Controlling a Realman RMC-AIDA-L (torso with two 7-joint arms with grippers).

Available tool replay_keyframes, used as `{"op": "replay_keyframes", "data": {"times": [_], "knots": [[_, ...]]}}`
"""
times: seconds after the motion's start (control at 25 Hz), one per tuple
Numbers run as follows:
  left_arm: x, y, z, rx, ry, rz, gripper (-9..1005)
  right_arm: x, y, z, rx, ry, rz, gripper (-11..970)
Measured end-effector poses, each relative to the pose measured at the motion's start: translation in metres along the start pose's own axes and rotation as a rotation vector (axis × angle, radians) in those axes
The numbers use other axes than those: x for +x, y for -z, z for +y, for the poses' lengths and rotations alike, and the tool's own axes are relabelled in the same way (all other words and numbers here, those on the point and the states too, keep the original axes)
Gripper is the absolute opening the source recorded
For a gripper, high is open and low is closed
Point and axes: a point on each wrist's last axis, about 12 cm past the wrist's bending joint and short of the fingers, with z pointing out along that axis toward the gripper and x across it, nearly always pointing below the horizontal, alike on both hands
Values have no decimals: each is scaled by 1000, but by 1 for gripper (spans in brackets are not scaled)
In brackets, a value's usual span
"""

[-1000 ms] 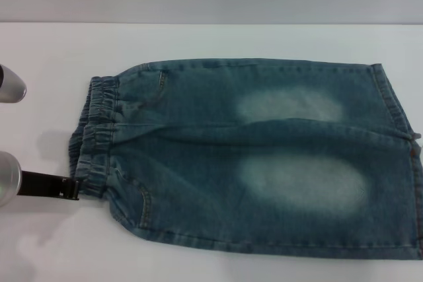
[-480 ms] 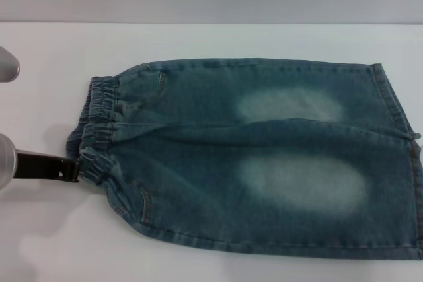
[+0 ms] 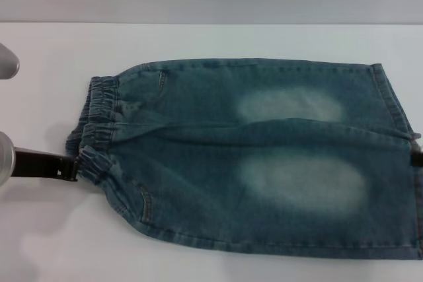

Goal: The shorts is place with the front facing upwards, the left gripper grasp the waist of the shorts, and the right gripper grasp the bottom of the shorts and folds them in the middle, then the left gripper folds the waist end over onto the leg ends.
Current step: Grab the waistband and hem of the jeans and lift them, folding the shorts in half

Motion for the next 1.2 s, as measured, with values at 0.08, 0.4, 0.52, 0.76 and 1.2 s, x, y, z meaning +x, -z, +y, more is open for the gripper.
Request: {"op": "replay_keyframes", "data": {"times": [0.08, 0.4, 0.52, 0.76, 1.2], "knots": [[-1, 0, 0, 0, -2, -1, 2, 5, -1, 3, -7, 5, 32, 809], [-3, 0, -1, 1, -10, -1, 2, 19, -4, 14, -31, -13, 98, 808], [-4, 0, -1, 1, -11, 1, 2, 24, -4, 15, -31, -23, 123, 808], [-5, 1, 0, -3, -13, 4, 2, 32, -3, 10, 3, -22, 177, 807], [-5, 0, -1, -2, -17, 13, 2, 38, -3, 4, 42, -30, 192, 809]]}}
